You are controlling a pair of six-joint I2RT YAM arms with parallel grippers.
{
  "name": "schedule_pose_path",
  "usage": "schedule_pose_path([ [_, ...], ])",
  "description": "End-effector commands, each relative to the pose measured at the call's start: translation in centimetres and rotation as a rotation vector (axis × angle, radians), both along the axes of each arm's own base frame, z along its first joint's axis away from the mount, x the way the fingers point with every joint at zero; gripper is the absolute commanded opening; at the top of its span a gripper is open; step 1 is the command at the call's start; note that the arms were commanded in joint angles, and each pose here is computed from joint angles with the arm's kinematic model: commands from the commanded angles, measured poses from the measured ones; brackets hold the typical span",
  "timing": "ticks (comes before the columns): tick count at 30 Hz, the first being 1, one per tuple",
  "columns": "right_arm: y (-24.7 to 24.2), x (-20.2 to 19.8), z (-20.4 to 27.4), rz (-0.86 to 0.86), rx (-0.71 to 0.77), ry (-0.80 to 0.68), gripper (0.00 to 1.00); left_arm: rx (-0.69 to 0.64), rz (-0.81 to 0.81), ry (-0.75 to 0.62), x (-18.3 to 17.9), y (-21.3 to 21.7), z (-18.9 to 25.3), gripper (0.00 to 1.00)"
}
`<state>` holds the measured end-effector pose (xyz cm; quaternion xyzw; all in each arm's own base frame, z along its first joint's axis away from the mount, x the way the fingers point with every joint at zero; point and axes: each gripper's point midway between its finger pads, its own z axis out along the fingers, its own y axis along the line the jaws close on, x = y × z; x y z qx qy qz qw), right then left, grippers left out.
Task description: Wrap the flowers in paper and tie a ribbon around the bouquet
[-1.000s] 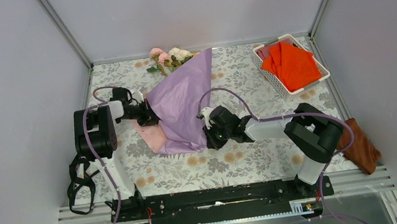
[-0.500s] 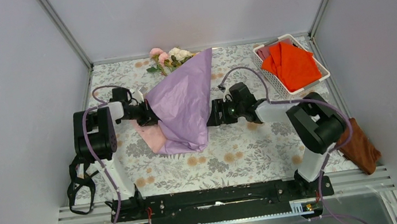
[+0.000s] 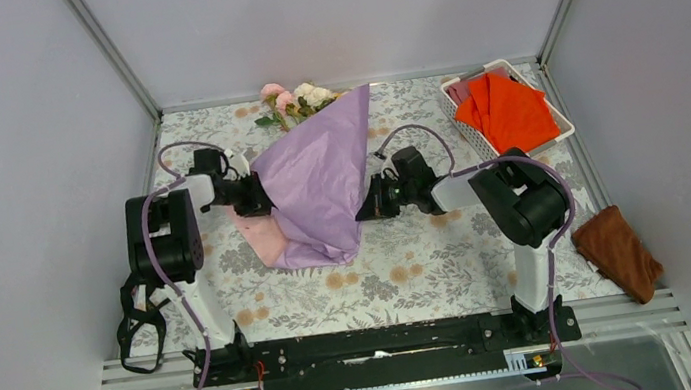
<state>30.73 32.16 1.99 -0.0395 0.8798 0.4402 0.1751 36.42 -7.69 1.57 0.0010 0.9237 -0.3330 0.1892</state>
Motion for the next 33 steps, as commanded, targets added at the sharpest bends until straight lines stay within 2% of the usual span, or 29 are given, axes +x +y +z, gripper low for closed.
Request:
schedule_pose_path([
  [1,0.5,-0.1,1.7,0.002,0.062,-0.014,0.03,0.236,-0.056,-0.108,1.9,3.6,0.9,0.38],
  [3,0.4,-0.2,1.9,-0.001,0.059,-0.016,0.01,0.331,-0.089,-0.191,2.9,5.0,3.1,0.54],
  [5,0.2,-0.2,2.1,-0.002,0.054,-0.023,0.00,0.381,-0.172,-0.326,3.1,5.1,6.6,0.62],
  [7,0.1,-0.3,2.1,-0.005,0.050,-0.023,0.00,0.411,-0.309,-0.466,2.0,4.0,10.0,0.63],
  [9,0.1,-0.3,2.1,-0.007,0.047,-0.022,0.00,0.419,-0.519,-0.589,-0.8,1.4,12.3,0.63],
  [11,0.0,-0.3,2.0,-0.009,0.044,-0.022,0.00,0.423,-0.737,-0.696,-4.5,-1.6,13.1,0.69],
  [13,0.0,-0.4,1.9,-0.011,0.040,-0.019,0.00,0.373,-0.948,-0.743,-8.8,-4.7,11.8,0.79],
  [16,-0.2,-0.4,1.8,-0.014,0.032,-0.017,0.00,0.311,-1.084,-0.734,-11.0,-7.3,9.7,0.89],
  [21,-0.5,-0.5,1.6,-0.014,0.008,-0.022,0.00,0.403,-1.286,-0.746,-13.2,-9.5,5.7,0.92],
  [23,-0.6,-0.6,1.3,-0.012,-0.003,-0.016,0.00,0.424,-1.303,-0.749,-13.2,-9.9,4.9,0.92],
  [26,-0.8,-0.7,1.0,-0.010,-0.012,-0.011,0.00,0.485,-1.267,-0.756,-12.0,-9.8,3.6,0.91],
  [28,-0.9,-0.9,0.9,-0.012,-0.016,-0.010,0.00,0.517,-1.250,-0.742,-11.5,-9.5,2.6,0.83],
  [33,-1.3,-1.1,1.0,-0.009,-0.037,-0.024,0.00,0.522,-1.239,-0.710,-11.9,-9.1,1.4,0.42],
])
